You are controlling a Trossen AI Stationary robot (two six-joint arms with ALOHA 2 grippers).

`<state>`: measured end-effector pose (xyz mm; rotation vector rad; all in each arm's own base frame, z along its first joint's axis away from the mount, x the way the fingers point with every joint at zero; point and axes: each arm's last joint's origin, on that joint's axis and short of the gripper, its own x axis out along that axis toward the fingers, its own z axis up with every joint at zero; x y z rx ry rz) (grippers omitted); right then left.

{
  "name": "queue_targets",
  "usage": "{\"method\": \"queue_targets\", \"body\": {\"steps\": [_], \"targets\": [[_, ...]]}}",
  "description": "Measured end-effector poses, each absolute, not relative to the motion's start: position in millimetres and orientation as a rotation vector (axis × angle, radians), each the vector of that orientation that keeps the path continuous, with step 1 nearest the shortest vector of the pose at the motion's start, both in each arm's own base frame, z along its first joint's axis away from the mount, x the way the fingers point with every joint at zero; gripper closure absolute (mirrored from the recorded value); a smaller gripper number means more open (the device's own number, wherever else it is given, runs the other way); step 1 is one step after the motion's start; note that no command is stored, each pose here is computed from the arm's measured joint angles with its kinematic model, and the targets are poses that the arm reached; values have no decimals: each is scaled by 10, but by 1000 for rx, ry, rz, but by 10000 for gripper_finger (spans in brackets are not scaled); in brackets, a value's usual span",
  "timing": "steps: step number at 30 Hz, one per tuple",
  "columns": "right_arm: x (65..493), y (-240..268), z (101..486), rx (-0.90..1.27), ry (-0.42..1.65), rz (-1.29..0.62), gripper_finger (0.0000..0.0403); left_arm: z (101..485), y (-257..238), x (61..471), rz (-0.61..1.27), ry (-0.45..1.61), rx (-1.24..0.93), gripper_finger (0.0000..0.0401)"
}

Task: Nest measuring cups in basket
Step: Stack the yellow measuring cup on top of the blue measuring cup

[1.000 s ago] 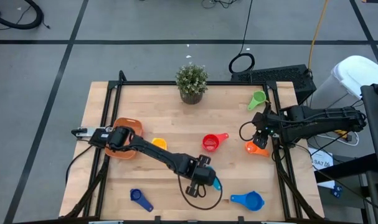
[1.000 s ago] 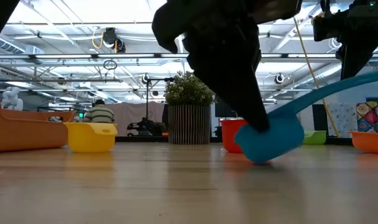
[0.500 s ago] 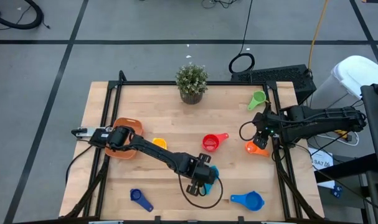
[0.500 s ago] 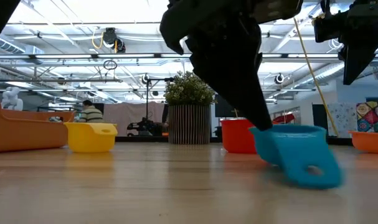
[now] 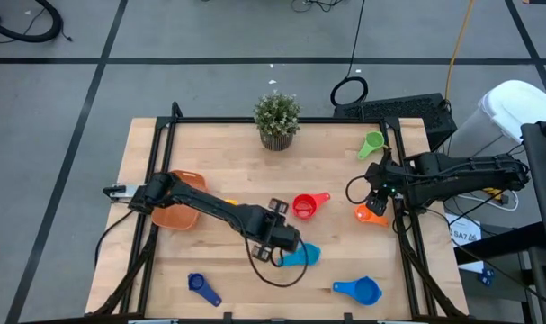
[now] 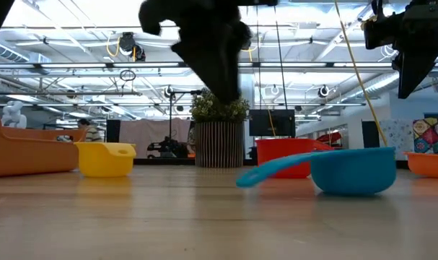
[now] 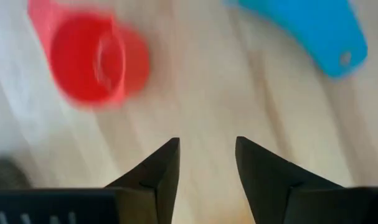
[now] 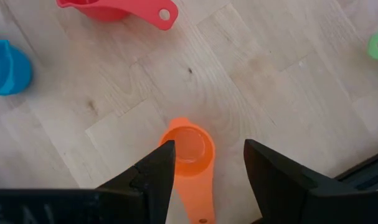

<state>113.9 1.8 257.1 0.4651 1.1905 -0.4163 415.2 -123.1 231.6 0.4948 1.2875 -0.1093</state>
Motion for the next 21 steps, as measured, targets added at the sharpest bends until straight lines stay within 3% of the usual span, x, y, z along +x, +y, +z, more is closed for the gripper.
{"method": "queue_targets", "body": {"steps": [10, 21], "targets": [[1118, 18, 2577, 455, 1193, -409, 220, 2011, -988, 3843, 14, 1641, 467, 292], [1093, 17, 2592, 457, 1176, -404, 220, 1811, -713, 3733, 280, 1745, 315, 304]]}}
